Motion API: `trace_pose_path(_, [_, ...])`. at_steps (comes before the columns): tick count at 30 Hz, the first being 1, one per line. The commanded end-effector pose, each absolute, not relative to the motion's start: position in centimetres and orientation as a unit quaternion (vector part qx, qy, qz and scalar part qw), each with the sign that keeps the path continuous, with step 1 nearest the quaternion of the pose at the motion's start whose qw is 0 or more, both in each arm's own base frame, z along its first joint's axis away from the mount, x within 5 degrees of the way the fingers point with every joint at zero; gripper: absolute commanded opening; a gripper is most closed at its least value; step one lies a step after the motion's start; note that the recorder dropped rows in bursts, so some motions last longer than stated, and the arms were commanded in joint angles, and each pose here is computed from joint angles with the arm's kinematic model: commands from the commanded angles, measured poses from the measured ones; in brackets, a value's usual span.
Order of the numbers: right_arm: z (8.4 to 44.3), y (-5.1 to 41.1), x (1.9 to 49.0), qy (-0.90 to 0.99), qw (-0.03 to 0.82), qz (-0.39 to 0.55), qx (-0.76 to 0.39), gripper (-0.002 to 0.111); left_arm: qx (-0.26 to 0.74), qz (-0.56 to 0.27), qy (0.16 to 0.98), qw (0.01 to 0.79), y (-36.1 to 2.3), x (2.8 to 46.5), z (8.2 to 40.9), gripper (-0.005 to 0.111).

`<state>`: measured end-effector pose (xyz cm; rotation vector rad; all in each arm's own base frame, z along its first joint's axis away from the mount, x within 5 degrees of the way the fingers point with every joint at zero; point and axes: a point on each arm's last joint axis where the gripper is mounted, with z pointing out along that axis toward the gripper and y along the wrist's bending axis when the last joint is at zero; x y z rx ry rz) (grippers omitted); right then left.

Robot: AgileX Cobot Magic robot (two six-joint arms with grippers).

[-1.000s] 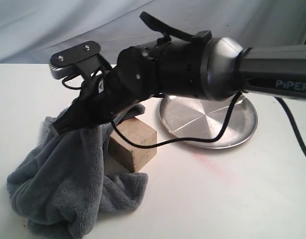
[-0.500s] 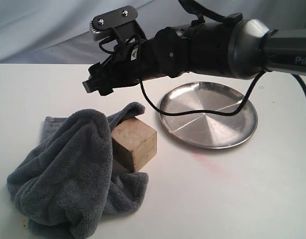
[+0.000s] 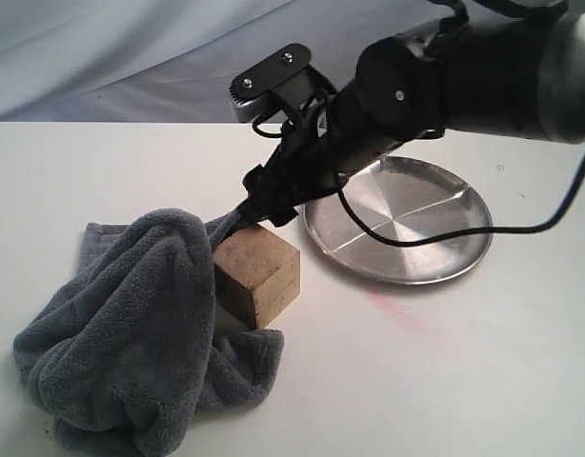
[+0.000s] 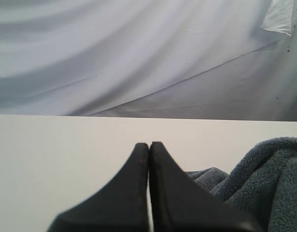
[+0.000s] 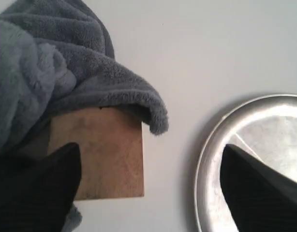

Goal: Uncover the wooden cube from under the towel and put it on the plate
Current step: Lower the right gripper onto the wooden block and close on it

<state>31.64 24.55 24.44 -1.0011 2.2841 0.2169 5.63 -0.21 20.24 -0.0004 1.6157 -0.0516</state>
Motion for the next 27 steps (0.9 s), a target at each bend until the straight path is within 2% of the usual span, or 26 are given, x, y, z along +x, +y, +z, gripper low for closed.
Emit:
trace_pose_path(1, [23.4,23.3,30.3,0.864,0.309,0.077,-0.390,0.080,0.000,-0.023,0.723,0.690,-0.2,5.6,20.1,0.001])
trace_pose_path(6, [21.9,23.5,29.4,0.860,0.303,0.080,-0.402,0.094,-0.001,-0.024,0.723,0.690,-0.2,5.6,20.1,0.001])
trace_pose_path(27, [20.2,25.8,29.1,0.842,0.324,0.099,-0.419,0.096,-0.001,-0.024,0.723,0.690,-0.2,5.6,20.1,0.001])
